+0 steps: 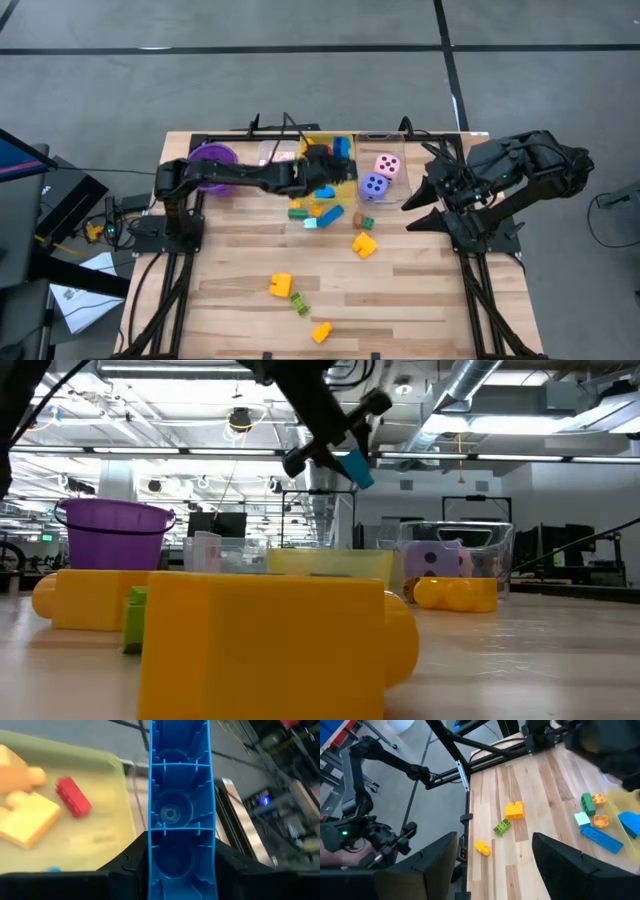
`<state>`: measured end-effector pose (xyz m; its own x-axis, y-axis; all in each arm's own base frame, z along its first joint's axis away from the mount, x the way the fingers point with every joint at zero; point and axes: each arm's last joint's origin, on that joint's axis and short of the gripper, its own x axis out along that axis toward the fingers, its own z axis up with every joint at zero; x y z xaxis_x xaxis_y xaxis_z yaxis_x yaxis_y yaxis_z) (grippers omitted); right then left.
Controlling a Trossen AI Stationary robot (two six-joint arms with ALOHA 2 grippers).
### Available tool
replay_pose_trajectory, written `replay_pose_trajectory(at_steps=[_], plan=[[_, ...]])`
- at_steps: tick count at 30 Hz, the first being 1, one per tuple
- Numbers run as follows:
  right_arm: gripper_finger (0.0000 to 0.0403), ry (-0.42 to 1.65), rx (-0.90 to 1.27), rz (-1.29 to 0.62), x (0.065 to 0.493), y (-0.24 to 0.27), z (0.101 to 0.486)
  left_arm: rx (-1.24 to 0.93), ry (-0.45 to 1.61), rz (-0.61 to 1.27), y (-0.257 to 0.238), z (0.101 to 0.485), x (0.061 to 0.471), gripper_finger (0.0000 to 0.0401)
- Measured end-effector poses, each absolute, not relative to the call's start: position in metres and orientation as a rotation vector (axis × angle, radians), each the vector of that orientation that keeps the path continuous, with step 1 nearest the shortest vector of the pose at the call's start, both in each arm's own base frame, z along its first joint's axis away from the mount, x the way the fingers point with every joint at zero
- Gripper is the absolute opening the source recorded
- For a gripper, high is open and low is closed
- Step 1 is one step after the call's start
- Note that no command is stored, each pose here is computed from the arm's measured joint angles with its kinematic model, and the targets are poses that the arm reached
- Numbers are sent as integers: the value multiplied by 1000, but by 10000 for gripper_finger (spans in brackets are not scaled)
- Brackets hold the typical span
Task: Pick & Place Toys
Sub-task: Put the blue gamepiece into the yellow bin
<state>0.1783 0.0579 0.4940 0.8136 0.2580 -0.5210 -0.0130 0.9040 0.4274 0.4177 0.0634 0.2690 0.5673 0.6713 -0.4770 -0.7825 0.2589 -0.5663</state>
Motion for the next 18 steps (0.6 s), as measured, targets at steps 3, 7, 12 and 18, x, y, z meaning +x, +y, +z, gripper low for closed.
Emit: replay_pose_trajectory(at_steps=[3,7,12,18], plan=[[250,581,428,156,180,58,496,-891,113,1014,85,270,416,125],[250,550,434,168,181,59,499,-938,136,1003,110,259,418,125],[250,539,437,160,182,57,500,-1048,190,963,138,230,425,125],[250,535,443,139,183,52,500,-1093,208,1011,155,212,424,125]])
